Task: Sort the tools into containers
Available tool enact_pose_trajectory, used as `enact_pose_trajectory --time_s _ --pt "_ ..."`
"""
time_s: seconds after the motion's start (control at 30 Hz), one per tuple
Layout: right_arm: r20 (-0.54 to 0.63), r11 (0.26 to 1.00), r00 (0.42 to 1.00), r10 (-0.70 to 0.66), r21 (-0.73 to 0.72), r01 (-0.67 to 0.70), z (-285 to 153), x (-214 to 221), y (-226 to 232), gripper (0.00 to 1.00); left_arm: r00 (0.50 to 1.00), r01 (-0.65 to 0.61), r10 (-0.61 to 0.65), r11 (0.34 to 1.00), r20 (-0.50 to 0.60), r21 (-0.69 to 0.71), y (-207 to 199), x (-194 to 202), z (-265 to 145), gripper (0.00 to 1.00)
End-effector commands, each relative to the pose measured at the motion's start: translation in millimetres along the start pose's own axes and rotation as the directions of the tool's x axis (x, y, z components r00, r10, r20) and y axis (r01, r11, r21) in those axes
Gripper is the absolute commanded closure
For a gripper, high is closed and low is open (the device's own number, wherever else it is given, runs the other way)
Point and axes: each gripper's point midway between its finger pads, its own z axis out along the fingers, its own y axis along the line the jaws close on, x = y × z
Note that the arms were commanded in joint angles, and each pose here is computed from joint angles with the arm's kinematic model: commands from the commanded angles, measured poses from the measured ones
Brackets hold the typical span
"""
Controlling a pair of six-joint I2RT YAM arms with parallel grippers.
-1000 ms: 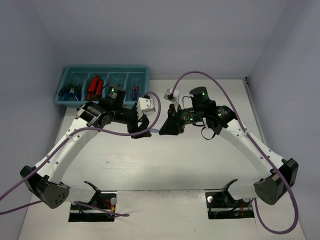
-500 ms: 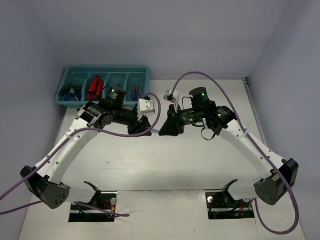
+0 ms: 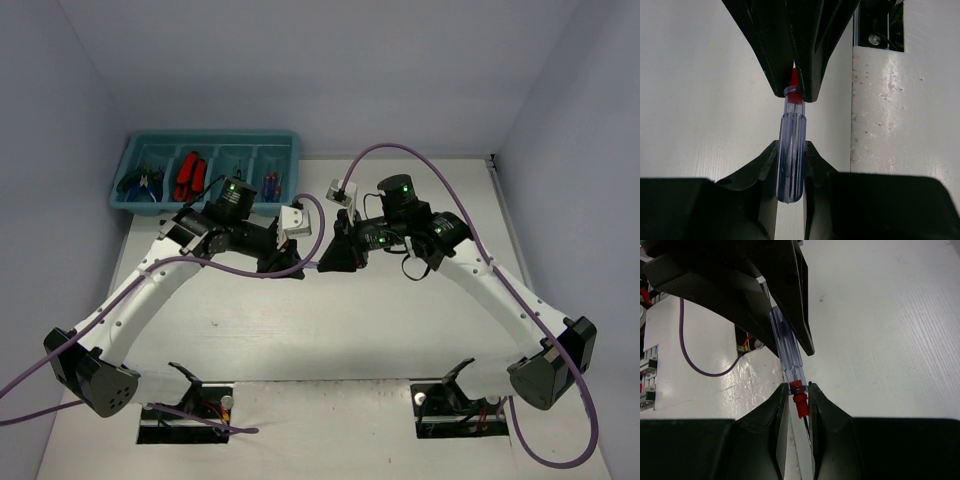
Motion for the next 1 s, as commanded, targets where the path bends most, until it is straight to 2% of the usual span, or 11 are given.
enact_pose_trajectory --time_s 0.0,0.07,0.13,0.23,0.33,0.5,0.6,0.67,0.73,0.87,0.97 --pt "0.028 0.999 0.999 -0.025 -0.042 0.026 0 -10 10 1.0 0.994 -0.086 0.085 0.996 0.071 0.014 -7 -23 -6 1.0" --pt "0.025 0.999 0.999 -0.023 -0.043 0.024 0 -9 10 0.99 0.994 -0.091 0.09 0.996 0.069 0.011 -6 -22 -6 1.0" --pt "0.026 0.999 0.999 -0.025 -0.041 0.026 0 -9 10 0.91 0.994 -0.091 0.09 0.996 0.064 0.012 -6 -20 -5 1.0" --pt "0.028 1.0 0.999 -0.026 -0.017 0.027 0 -10 6 0.58 0.995 -0.092 0.093 0.996 0.047 -0.01 -2 -15 -6 1.0" --pt "0.037 0.998 0.999 -0.025 0.052 0.023 -3 -14 -6 0.37 0.996 -0.082 0.083 0.995 0.01 -0.058 6 -5 -7 1.0" --pt "0.097 0.972 0.995 -0.018 0.236 -0.005 -32 -30 -42 0.23 0.999 -0.025 0.017 0.98 -0.043 -0.199 34 13 -15 1.0" --pt "0.178 0.913 0.984 0.006 0.399 -0.078 -72 -43 -78 0.22 1.0 0.013 -0.004 0.946 0.03 -0.324 64 6 -24 1.0" --pt "0.224 0.822 0.974 -0.013 0.558 -0.117 -103 -48 -100 0.21 0.992 0.122 -0.093 0.882 0.085 -0.456 93 14 -34 1.0" --pt "0.255 0.747 0.966 -0.026 0.648 -0.151 -124 -49 -109 0.19 0.978 0.17 -0.066 0.794 0.196 -0.584 127 -3 -50 1.0" --pt "0.299 0.629 0.953 -0.043 0.749 -0.207 -154 -41 -114 0.18 0.934 0.332 -0.098 0.593 0.345 -0.733 178 -4 -74 1.0" --pt "0.332 0.583 0.942 -0.053 0.776 -0.241 -168 -36 -109 0.18 0.905 0.405 -0.094 0.485 0.415 -0.775 217 -7 -79 1.0"
